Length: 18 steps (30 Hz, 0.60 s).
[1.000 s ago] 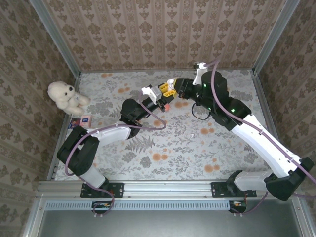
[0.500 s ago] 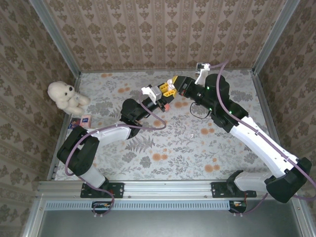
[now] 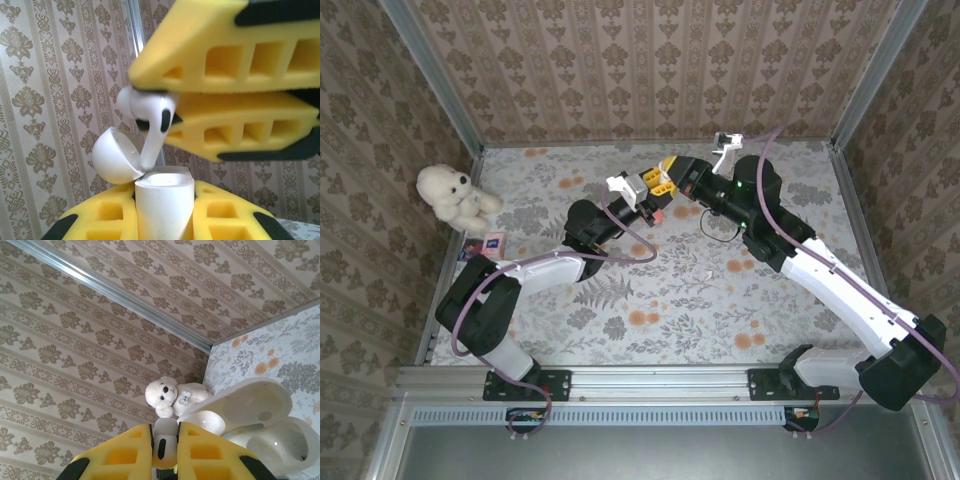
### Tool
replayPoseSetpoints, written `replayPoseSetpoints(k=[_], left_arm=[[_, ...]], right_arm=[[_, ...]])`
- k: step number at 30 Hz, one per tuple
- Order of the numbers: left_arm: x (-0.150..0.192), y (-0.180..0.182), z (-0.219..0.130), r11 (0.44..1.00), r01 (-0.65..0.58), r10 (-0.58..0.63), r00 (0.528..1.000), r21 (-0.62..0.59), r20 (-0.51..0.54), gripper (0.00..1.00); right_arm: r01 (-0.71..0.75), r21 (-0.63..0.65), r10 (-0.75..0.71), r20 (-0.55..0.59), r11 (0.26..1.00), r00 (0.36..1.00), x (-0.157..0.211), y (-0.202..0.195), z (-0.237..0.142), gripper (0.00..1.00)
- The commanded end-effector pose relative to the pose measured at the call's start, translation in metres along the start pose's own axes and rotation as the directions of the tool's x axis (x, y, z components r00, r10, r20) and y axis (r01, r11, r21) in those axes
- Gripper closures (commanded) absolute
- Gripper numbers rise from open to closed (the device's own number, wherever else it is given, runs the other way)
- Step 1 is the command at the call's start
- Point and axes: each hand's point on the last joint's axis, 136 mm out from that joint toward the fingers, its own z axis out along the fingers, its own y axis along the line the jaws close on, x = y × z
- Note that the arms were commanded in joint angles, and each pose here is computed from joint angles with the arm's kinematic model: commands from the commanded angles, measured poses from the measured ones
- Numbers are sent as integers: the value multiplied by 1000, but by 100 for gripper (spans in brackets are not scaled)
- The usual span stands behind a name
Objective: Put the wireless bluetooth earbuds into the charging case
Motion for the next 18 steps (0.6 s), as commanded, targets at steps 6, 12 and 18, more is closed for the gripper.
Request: replayPoseSetpoints(k=[6,12,18], left_arm=[[-24,1,5,1000,-16,16,997,-2,77,100],[-25,1,6,1000,-18,18,997,-3,79,100],[-26,1,5,1000,-19,19,997,-1,80,100]], right_arm=[[-37,-33,37,2,999,999,2,0,-1,86],[-47,-17,47,-8,999,999,6,-5,-2,86],[-77,43,77,2,996,997,7,-19,-2,86]])
